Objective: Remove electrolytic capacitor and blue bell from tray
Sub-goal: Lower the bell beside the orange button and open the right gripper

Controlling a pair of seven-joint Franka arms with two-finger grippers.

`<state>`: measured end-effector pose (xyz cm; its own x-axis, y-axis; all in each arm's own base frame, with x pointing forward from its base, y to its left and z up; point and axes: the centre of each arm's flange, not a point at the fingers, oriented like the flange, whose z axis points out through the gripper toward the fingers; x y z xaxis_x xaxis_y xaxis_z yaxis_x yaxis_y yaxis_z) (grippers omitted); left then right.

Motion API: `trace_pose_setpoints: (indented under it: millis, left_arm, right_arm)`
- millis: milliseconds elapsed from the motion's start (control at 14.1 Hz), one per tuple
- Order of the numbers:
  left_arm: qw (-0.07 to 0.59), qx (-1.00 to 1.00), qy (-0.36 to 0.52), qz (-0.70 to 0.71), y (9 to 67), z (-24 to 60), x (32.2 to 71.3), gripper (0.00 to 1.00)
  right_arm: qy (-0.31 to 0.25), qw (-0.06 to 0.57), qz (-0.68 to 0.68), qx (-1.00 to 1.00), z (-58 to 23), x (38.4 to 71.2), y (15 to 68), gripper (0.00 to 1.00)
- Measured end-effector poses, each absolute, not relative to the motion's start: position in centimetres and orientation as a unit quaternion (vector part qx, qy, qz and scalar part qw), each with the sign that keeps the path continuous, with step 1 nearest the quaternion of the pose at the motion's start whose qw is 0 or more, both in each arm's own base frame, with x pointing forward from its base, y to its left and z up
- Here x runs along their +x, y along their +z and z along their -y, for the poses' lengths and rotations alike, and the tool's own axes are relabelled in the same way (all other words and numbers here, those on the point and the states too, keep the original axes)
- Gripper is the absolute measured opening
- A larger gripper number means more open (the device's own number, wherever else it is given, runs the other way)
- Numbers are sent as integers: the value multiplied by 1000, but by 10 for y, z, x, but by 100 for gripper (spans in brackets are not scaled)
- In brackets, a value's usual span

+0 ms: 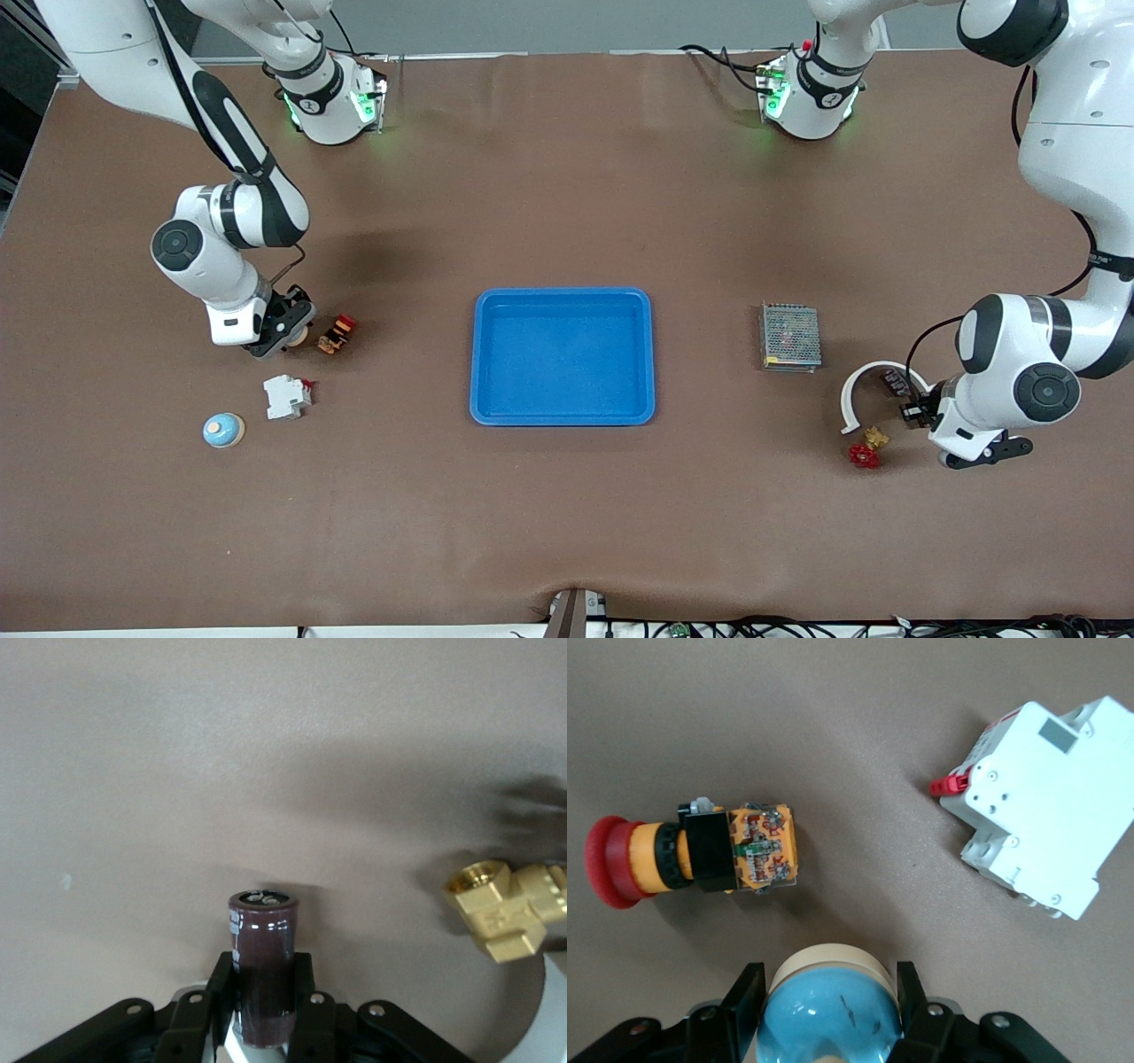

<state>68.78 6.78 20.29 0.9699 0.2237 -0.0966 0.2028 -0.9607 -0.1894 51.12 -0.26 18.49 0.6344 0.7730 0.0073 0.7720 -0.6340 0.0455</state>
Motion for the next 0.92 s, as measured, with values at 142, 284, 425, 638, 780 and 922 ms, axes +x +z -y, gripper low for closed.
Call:
trace_pose_setpoints:
  millis: [142,284,425,638,780,922]
  left_arm:
    - [91,-988,63,109,204,-69,686,30]
    - [91,-988,68,109,199,-70,682,30]
    - [90,-987,69,111,195,-74,679,30]
    - [84,-988,63,114,188,-81,675,30]
    - [83,-988,62,114,187,-81,674,30]
    - [83,-988,62,115,187,-81,674,30]
  right_arm:
    - [13,19,-428,904,2,511,182,65]
    - [12,18,-428,904,2,511,181,65]
    - [13,18,-428,903,2,511,181,65]
    - [13,19,-428,903,1,511,181,71]
    - [13,19,-429,903,1,511,182,89]
    - [15,19,-429,903,1,512,182,99]
